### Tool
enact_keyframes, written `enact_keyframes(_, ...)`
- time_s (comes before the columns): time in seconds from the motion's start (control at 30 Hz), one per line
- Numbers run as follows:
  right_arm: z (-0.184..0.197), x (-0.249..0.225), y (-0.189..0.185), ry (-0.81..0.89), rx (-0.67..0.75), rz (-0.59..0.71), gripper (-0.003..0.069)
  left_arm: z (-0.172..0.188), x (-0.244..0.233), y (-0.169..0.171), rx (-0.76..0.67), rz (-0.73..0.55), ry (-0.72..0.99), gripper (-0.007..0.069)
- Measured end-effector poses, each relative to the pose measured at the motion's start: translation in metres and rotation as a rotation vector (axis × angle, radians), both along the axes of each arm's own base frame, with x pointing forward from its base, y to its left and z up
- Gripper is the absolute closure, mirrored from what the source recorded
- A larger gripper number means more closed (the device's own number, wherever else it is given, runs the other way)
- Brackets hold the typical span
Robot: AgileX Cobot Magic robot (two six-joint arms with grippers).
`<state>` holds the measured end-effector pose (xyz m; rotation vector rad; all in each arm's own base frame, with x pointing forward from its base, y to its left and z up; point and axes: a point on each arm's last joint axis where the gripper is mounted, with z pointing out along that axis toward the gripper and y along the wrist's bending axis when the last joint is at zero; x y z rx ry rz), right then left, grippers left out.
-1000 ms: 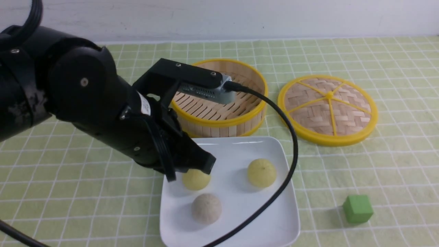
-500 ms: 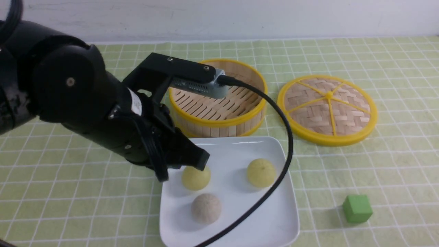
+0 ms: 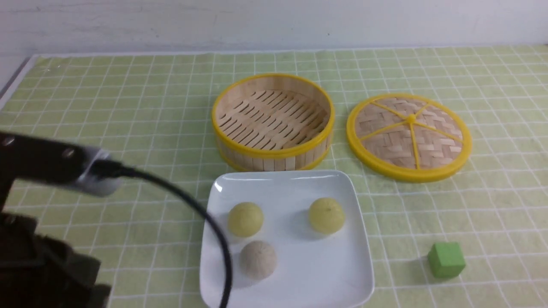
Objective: Put the steamed buns into the plate on the green tablecloth.
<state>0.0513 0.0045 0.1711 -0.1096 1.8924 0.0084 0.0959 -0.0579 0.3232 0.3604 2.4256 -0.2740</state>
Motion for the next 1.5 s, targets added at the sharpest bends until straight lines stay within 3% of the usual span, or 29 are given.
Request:
enact_keyframes(0.1,0.0,0.0,0.0,0.0,0.0,0.0,0.0614,-0.016,-0.016,0.012,-0.073,0.02,-0.055,0.0603)
enact_keyframes(0.37,0.0,0.0,0.0,0.0,0.0,0.0,0.0601,-0.049,-0.033,0.019,-0.476,0.044,-0.368,0.0592)
enact_keyframes(0.5,0.0,0.0,0.0,0.0,0.0,0.0,0.0597,-0.057,-0.031,0.016,-0.518,0.03,-0.405,0.059)
enact_keyframes(0.83,0.0,0.0,0.0,0.001,0.0,0.0,0.0584,-0.069,-0.032,0.017,-0.476,0.037,-0.366,0.0583)
enact_keyframes(1.07,0.0,0.0,0.0,0.001,0.0,0.0,0.0574,-0.088,-0.028,0.019,-0.301,-0.039,-0.48,0.0575)
enact_keyframes(1.3,0.0,0.0,0.0,0.001,0.0,0.0,0.0566,-0.123,-0.033,0.041,-0.182,0.163,-0.584,0.0571)
enact_keyframes(1.5,0.0,0.0,0.0,0.001,0.0,0.0,0.0559,-0.147,-0.041,0.06,-0.076,0.419,-0.617,0.0565)
